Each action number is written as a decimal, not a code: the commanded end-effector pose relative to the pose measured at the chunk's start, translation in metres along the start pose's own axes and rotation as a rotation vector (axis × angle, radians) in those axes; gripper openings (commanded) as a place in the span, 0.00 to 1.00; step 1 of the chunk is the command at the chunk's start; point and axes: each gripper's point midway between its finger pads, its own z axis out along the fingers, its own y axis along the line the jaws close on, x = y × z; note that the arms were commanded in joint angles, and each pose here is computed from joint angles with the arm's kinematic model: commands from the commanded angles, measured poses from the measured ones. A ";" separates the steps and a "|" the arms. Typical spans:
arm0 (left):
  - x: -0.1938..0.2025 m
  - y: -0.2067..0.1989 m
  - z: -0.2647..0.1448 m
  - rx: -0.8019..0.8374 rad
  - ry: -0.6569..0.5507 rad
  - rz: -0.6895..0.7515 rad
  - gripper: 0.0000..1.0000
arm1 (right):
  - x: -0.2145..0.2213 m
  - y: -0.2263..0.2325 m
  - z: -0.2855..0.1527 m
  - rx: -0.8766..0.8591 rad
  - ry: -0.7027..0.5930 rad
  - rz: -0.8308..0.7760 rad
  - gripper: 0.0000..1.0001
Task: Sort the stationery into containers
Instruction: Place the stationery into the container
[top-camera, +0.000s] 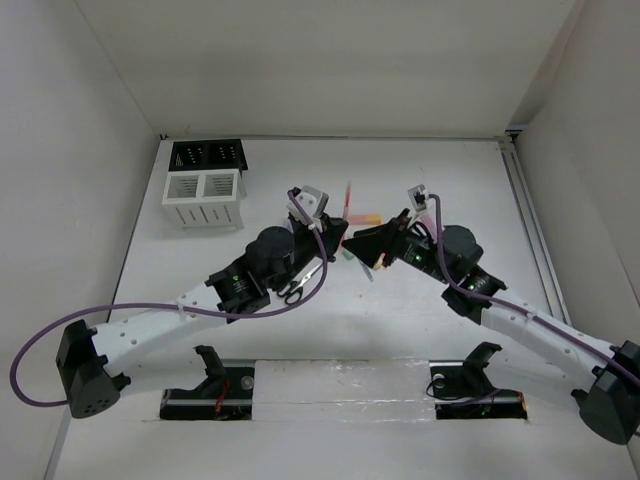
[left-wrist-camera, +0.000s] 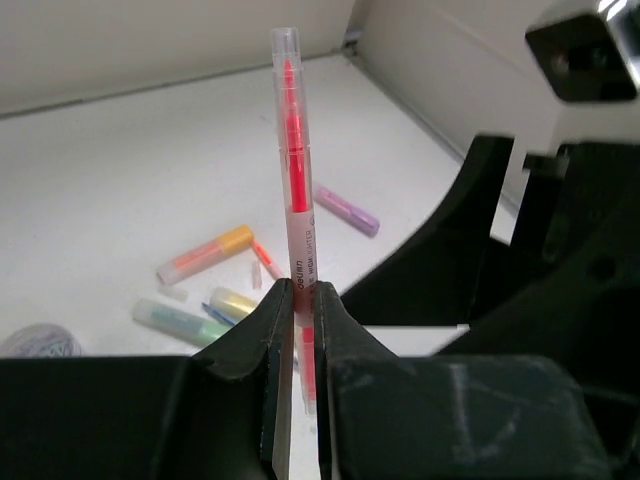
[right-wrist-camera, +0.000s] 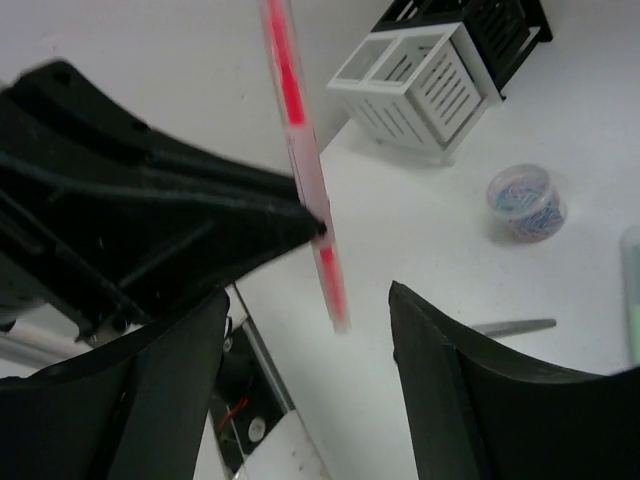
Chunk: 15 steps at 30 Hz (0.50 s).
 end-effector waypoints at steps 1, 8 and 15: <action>-0.051 -0.005 0.003 -0.003 -0.173 -0.063 0.00 | 0.011 0.012 -0.013 -0.059 0.062 -0.018 0.72; -0.057 0.055 0.016 -0.292 -0.194 -0.124 0.00 | -0.023 0.012 -0.040 -0.007 -0.034 -0.059 0.78; -0.103 0.169 0.027 -0.711 -0.284 -0.113 0.00 | -0.025 -0.010 -0.061 0.094 -0.064 -0.136 0.79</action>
